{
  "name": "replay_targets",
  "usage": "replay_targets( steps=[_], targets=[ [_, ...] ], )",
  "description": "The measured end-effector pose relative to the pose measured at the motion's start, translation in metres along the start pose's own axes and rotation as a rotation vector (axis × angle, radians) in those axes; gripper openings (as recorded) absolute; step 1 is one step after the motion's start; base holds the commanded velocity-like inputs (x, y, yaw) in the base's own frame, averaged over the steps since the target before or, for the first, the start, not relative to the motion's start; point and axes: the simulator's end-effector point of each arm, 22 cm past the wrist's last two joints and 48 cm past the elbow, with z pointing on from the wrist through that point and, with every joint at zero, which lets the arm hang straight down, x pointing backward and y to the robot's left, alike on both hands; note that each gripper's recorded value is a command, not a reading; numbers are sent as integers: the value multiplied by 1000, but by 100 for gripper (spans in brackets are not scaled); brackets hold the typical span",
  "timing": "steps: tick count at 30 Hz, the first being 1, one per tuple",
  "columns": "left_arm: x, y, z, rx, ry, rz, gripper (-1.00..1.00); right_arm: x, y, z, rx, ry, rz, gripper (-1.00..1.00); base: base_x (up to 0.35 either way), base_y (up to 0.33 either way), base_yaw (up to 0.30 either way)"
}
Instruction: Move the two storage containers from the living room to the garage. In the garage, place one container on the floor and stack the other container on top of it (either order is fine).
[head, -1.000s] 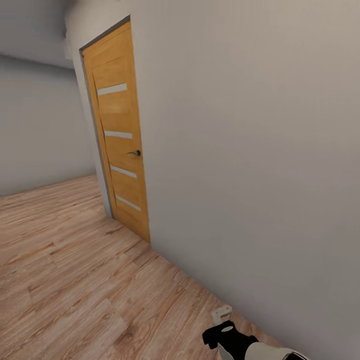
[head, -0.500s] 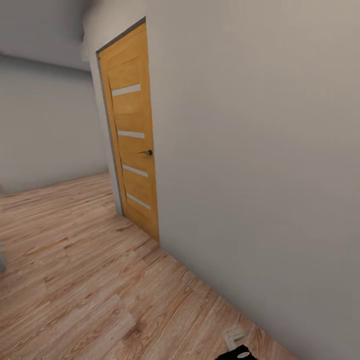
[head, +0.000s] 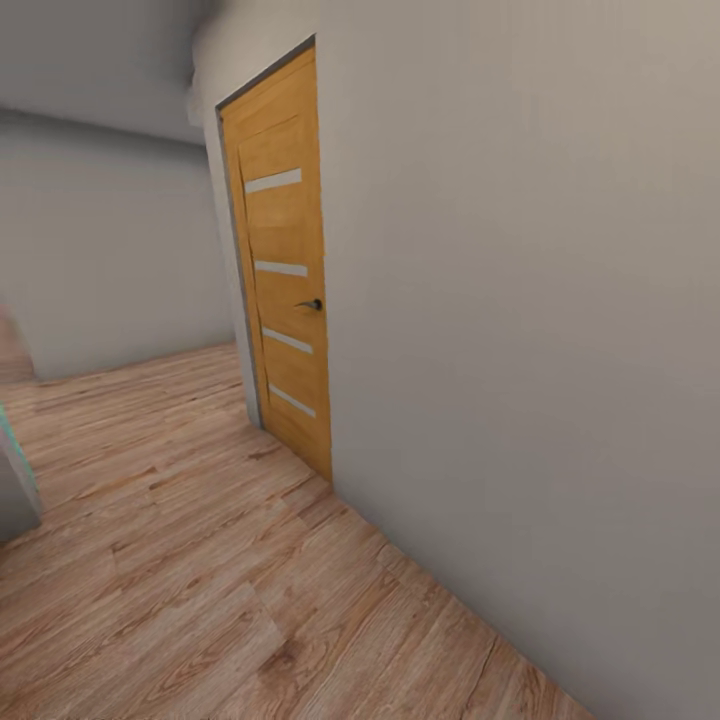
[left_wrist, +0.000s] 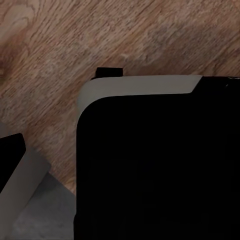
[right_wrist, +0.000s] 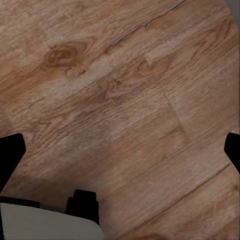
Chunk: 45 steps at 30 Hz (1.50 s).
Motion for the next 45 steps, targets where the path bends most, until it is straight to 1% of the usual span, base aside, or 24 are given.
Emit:
replay_targets(
  steps=[3,10,14,18,25,36,45],
  targets=[
    [0,0,0,0,0,0,100,31,-1,-1,-3,38,1,100,0,0,97],
    [1,0,0,0,1,0,100,77,4,-5,-10,95,4,100,0,0,91],
    [1,0,0,-1,1,-2,100,109,-5,-9,0,136,4,100,0,0,31],
    [0,0,0,-1,0,-3,100,131,-6,-13,-2,147,2,100,0,0,6],
    [0,-1,0,-1,1,-3,100,137,-8,-15,0,142,1,100,34,0,0],
    [1,1,0,-1,2,-1,100,139,-9,-15,6,150,-3,100,287,0,3],
    [1,1,0,-2,2,-1,100,137,-9,-15,2,141,-6,100,322,0,237]
  ],
)
